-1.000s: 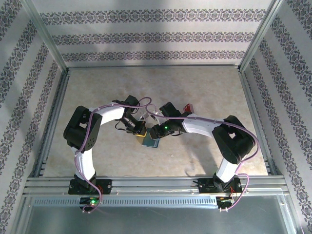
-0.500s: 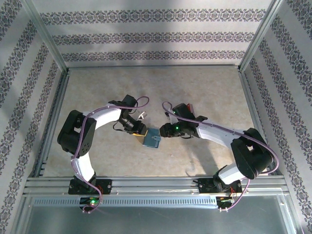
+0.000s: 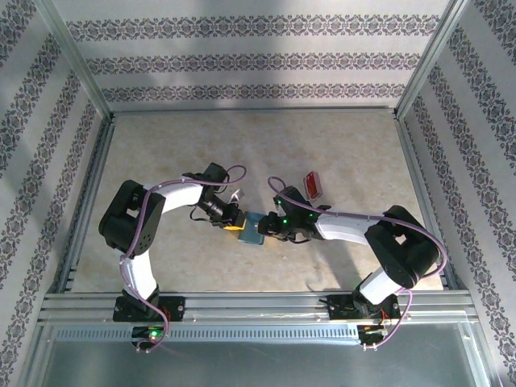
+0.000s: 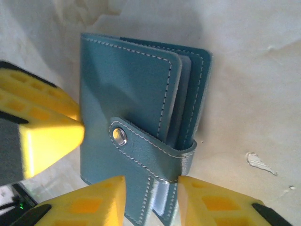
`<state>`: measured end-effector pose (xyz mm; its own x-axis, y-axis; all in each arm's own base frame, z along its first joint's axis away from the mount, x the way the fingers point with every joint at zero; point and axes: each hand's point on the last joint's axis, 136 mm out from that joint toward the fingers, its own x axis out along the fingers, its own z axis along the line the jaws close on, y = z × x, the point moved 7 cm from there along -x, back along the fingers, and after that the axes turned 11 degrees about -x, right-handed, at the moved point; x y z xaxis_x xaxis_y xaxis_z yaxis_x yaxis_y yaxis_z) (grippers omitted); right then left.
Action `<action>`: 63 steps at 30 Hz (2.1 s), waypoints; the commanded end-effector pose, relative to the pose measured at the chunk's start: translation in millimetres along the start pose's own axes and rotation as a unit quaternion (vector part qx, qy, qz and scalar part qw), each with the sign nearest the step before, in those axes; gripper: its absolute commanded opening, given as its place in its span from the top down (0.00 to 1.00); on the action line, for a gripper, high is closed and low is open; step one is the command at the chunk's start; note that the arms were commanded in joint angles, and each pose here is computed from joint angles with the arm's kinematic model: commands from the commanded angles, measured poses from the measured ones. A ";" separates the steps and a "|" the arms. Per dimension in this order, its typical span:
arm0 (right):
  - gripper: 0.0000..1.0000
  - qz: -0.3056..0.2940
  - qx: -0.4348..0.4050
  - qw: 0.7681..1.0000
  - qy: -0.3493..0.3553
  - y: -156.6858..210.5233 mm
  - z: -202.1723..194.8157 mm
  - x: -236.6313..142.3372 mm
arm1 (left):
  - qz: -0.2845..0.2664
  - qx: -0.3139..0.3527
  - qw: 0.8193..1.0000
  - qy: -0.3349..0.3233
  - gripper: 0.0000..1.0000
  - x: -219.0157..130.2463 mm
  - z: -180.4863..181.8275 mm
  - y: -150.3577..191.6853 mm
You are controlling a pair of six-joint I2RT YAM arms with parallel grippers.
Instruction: Put the credit cards into the card holder
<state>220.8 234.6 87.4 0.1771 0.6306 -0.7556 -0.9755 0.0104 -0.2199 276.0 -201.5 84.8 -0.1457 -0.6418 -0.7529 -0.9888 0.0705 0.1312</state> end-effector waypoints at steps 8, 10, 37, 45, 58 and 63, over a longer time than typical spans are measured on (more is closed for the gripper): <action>0.54 -0.015 0.030 0.999 0.025 17.8 -12.1 -3.2 | 0.019 -0.006 1.000 0.015 0.81 17.1 -1.0 1.6; 0.53 -0.019 0.034 0.999 0.032 22.2 -16.2 -7.3 | 0.019 -0.006 1.000 0.015 0.81 17.2 -1.7 1.6; 0.77 -0.021 0.038 0.999 -0.029 28.3 -8.7 28.9 | 0.050 0.009 0.997 0.061 0.83 28.6 -35.1 4.4; 0.98 -0.067 0.014 0.993 -0.091 19.1 -2.5 6.1 | 0.005 0.045 0.996 0.071 0.61 -10.2 -46.3 5.6; 0.98 -0.184 -0.100 0.936 -0.284 -17.8 69.5 -89.6 | -0.099 0.139 0.945 0.278 0.31 -89.3 -60.8 6.3; 0.97 -0.200 -0.087 0.930 -0.296 -23.4 69.9 -97.4 | -0.081 0.163 0.918 0.352 0.40 -97.0 -78.6 9.6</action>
<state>214.1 225.9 184.7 0.3672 0.9004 -0.2332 -0.8394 0.2128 -0.5002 282.0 -189.5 178.1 0.0167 -0.9611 -0.2758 -0.9898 0.0231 -0.1405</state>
